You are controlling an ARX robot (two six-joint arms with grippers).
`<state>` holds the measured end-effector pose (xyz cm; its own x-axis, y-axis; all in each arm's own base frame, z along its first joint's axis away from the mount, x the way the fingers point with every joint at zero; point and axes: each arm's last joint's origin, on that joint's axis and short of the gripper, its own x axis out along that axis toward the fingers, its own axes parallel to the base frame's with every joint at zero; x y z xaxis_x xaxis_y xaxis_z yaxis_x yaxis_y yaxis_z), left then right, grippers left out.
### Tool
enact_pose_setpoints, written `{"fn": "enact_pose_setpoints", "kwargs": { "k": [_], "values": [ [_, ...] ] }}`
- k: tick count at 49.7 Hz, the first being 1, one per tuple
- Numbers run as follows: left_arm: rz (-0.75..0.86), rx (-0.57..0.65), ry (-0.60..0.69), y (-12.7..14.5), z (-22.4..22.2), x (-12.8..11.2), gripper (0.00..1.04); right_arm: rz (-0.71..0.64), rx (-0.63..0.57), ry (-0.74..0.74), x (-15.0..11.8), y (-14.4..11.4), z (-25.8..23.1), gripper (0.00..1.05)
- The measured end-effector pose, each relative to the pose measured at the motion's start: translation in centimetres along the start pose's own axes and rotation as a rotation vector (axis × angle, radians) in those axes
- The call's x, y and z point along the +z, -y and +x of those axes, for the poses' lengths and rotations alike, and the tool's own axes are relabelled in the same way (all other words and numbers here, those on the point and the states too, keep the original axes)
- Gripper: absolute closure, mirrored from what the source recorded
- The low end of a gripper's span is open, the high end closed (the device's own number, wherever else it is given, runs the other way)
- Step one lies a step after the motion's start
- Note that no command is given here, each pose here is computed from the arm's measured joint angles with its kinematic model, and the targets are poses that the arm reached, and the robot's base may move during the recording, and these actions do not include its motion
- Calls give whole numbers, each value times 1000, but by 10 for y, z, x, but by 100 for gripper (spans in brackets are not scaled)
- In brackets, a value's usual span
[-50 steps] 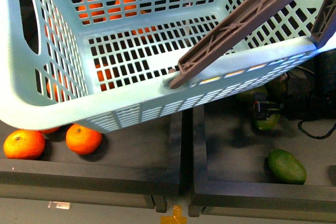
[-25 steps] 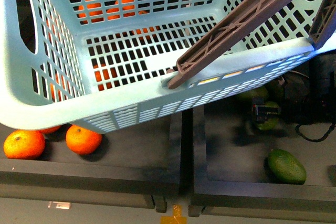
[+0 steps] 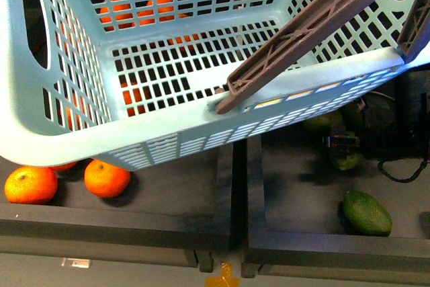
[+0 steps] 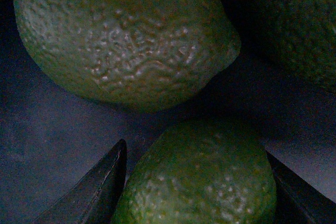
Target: Pick mango and avocado into basket
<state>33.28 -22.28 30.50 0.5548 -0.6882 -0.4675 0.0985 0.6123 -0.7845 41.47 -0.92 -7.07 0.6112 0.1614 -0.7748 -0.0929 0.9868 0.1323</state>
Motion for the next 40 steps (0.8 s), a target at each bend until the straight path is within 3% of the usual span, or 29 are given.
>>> {"fn": "enact_pose_setpoints", "kwargs": {
  "k": [17, 31, 32, 40],
  "values": [
    [0, 0, 0, 0, 0, 0, 90, 61, -22, 47, 1, 15, -13, 46],
    [0, 0, 0, 0, 0, 0, 90, 183, -82, 260, 35, 68, -79, 47],
    [0, 0, 0, 0, 0, 0, 90, 222, -92, 446, 79, 91, -139, 47],
    [0, 0, 0, 0, 0, 0, 90, 150, -17, 621, 120, 72, -193, 47]
  ]
}}
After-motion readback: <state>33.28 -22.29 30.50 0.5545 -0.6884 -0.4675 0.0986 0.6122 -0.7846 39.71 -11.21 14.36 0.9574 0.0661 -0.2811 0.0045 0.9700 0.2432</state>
